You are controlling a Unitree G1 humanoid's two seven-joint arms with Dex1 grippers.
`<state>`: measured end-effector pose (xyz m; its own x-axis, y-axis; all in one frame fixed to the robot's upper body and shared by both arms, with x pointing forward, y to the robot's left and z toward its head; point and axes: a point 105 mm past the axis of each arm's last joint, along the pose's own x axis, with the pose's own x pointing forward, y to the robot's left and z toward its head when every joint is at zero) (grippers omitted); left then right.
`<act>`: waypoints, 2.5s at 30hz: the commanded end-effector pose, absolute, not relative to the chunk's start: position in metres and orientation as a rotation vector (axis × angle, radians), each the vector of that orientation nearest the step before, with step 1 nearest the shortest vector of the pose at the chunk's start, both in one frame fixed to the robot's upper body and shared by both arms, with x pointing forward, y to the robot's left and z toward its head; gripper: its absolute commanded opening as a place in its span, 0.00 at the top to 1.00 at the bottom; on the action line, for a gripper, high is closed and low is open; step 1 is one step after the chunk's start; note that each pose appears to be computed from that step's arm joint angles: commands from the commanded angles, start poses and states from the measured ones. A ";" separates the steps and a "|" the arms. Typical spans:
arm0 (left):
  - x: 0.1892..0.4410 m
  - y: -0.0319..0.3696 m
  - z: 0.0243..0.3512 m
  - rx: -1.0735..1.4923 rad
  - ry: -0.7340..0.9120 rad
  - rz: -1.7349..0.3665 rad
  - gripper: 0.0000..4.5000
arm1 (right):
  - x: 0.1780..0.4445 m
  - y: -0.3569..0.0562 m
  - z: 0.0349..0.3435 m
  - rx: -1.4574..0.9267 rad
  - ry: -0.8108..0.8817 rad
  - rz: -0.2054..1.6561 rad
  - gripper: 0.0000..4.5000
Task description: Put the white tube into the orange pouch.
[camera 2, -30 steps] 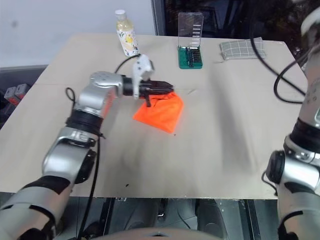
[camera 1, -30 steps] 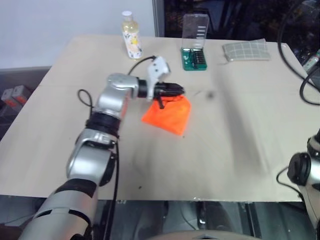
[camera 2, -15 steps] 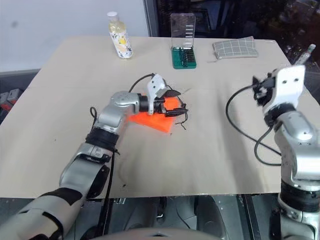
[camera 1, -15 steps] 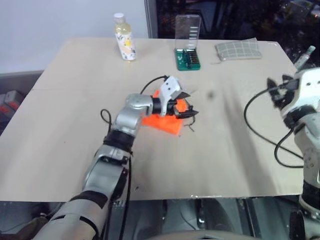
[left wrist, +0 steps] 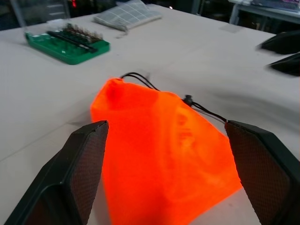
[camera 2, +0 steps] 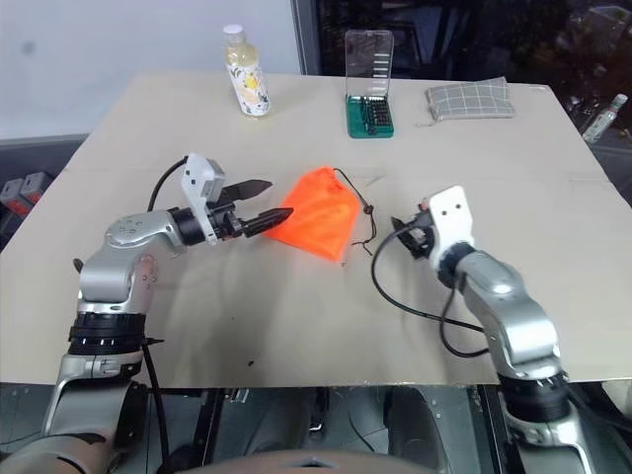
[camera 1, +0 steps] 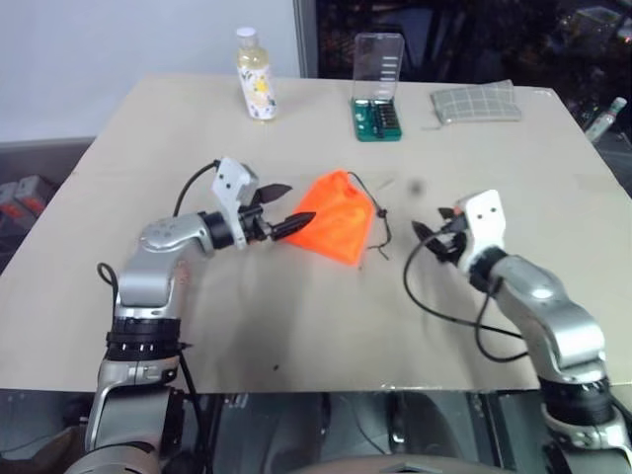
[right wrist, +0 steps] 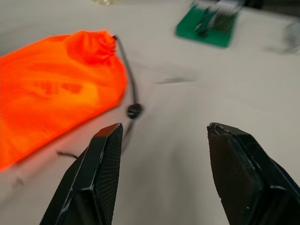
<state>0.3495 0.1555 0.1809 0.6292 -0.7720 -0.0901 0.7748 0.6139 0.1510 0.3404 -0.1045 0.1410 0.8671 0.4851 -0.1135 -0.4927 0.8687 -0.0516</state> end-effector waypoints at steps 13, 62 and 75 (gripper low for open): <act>0.348 0.145 0.198 0.240 -0.044 -0.899 0.07 | 0.381 -0.063 0.073 -0.086 0.293 0.561 0.55; 0.417 0.003 0.230 0.671 -0.131 -1.258 0.75 | 0.356 -0.082 0.221 -0.771 -0.302 0.455 1.00; 0.440 0.053 0.182 0.540 0.112 -1.045 0.95 | 0.370 -0.119 0.232 -0.765 -0.282 0.265 1.00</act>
